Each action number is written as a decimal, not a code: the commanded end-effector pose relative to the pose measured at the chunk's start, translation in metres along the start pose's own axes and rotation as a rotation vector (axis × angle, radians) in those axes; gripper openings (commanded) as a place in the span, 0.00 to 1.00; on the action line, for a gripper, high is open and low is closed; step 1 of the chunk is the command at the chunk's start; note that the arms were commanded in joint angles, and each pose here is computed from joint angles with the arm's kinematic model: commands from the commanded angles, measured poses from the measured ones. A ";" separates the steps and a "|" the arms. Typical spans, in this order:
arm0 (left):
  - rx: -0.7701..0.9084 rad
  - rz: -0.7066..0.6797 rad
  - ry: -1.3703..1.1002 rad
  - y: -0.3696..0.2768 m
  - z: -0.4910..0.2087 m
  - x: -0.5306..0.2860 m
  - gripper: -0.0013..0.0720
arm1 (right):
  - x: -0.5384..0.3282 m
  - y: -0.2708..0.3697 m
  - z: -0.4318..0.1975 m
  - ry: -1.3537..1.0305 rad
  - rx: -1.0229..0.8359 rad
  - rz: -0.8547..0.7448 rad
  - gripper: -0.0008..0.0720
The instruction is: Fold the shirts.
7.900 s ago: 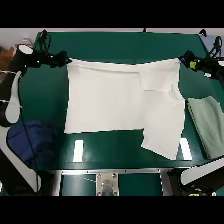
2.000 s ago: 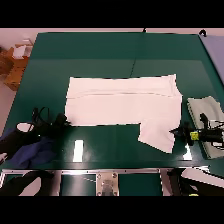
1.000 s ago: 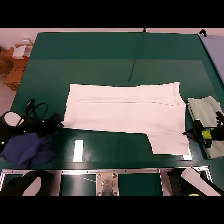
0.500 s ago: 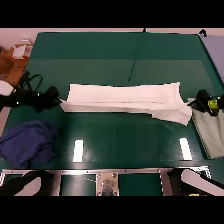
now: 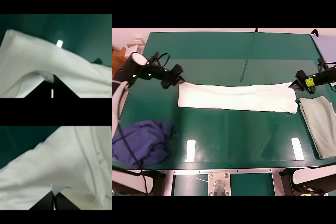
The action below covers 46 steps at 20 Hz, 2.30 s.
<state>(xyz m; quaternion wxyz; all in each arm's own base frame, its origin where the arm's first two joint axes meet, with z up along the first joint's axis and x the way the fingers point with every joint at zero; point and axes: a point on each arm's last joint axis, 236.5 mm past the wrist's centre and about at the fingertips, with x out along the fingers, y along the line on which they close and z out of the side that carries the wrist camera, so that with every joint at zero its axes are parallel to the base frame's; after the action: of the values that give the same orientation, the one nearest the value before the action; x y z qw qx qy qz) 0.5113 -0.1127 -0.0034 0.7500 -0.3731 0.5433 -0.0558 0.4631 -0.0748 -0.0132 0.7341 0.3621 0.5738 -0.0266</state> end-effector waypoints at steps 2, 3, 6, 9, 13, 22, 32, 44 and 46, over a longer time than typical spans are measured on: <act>-0.043 -0.066 -0.132 -0.008 0.054 0.040 0.61 | 0.029 0.002 0.045 -0.036 0.060 0.071 0.82; -0.048 -0.078 -0.155 -0.011 0.060 0.038 0.98 | 0.023 0.001 0.053 -0.057 0.034 0.078 0.82; -0.036 -0.103 -0.160 -0.019 0.080 0.005 0.94 | -0.010 -0.008 0.073 -0.110 -0.058 0.081 0.82; -0.015 -0.104 -0.101 -0.018 0.086 -0.037 0.94 | -0.033 -0.047 0.062 -0.043 -0.061 0.075 0.82; 0.006 -0.097 -0.067 -0.011 0.088 -0.061 0.27 | -0.016 -0.093 0.032 0.091 -0.094 0.095 0.89; 0.163 -0.210 0.007 -0.058 0.055 -0.048 0.05 | 0.055 -0.093 0.014 0.201 -0.165 0.259 0.90; 0.462 -0.266 0.103 -0.147 -0.038 0.009 0.05 | 0.075 -0.053 -0.015 0.311 -0.294 0.284 0.19; 0.737 -0.256 0.183 -0.182 -0.185 0.178 0.05 | -0.016 0.050 -0.020 0.295 -0.464 0.273 0.04; 0.762 -0.269 0.207 -0.190 -0.202 0.190 0.05 | -0.035 0.076 -0.035 0.301 -0.505 0.268 0.04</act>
<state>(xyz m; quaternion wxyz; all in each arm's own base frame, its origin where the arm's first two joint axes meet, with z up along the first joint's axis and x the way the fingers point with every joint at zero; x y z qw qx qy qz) 0.4860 -0.4109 -0.0375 0.7637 -0.1436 0.5061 -0.3742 0.4680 -0.0384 0.0124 0.7074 0.2598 0.6069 0.2524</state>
